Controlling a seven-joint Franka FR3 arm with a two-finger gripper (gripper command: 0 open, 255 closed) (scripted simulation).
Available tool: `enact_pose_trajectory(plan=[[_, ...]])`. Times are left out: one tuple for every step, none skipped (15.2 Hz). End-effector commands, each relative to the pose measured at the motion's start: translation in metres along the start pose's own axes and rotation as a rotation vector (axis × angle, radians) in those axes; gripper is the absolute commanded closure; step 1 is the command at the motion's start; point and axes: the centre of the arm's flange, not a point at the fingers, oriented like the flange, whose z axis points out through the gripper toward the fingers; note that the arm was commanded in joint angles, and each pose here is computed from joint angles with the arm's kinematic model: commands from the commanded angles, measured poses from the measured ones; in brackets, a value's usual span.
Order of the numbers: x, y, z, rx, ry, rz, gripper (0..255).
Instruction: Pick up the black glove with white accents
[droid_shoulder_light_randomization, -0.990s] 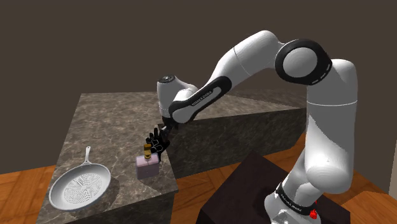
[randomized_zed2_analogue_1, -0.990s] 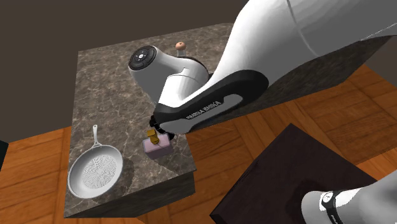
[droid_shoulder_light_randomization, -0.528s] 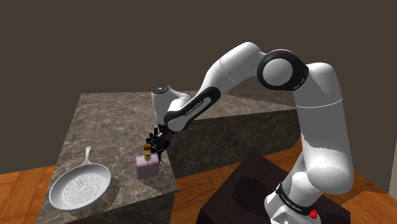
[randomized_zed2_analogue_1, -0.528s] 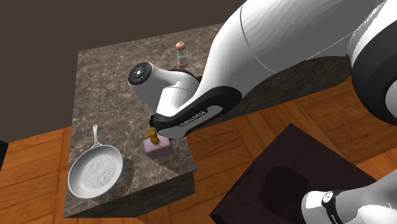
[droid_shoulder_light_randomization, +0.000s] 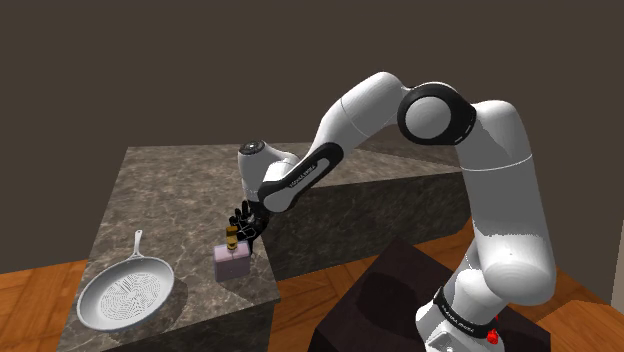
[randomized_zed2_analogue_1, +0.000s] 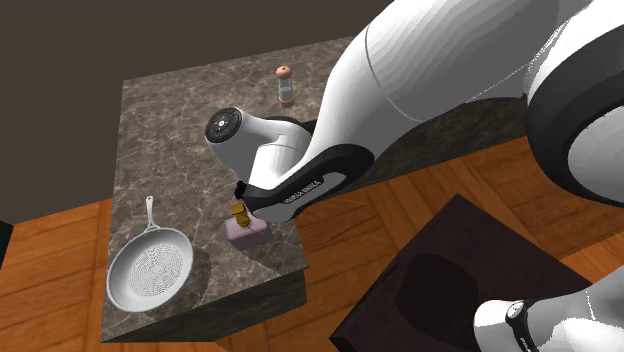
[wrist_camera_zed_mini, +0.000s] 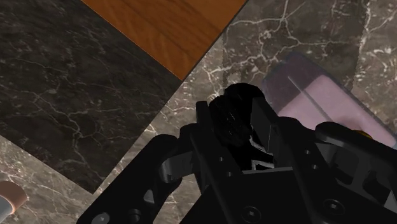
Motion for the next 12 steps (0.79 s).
enact_pose_trajectory(plan=[[0.000,0.000,0.001,0.000,-0.001,0.000,255],[0.000,0.000,0.001,0.000,-0.001,0.000,255],[0.000,0.000,0.001,0.000,-0.001,0.000,255],[0.000,0.000,0.001,0.000,-0.001,0.000,255],[0.000,0.000,0.001,0.000,-0.001,0.000,255],[0.000,0.000,0.001,0.000,-0.001,0.000,255],[0.000,0.001,-0.004,0.000,-0.001,0.000,255],[0.000,0.002,-0.009,0.000,-0.001,0.000,255],[0.000,0.004,-0.014,0.000,-0.001,0.000,255],[-0.001,0.005,-0.019,0.000,-0.001,0.000,255],[-0.001,0.006,-0.025,0.000,-0.001,0.000,255],[-0.001,0.007,-0.030,0.000,-0.001,0.000,255]])
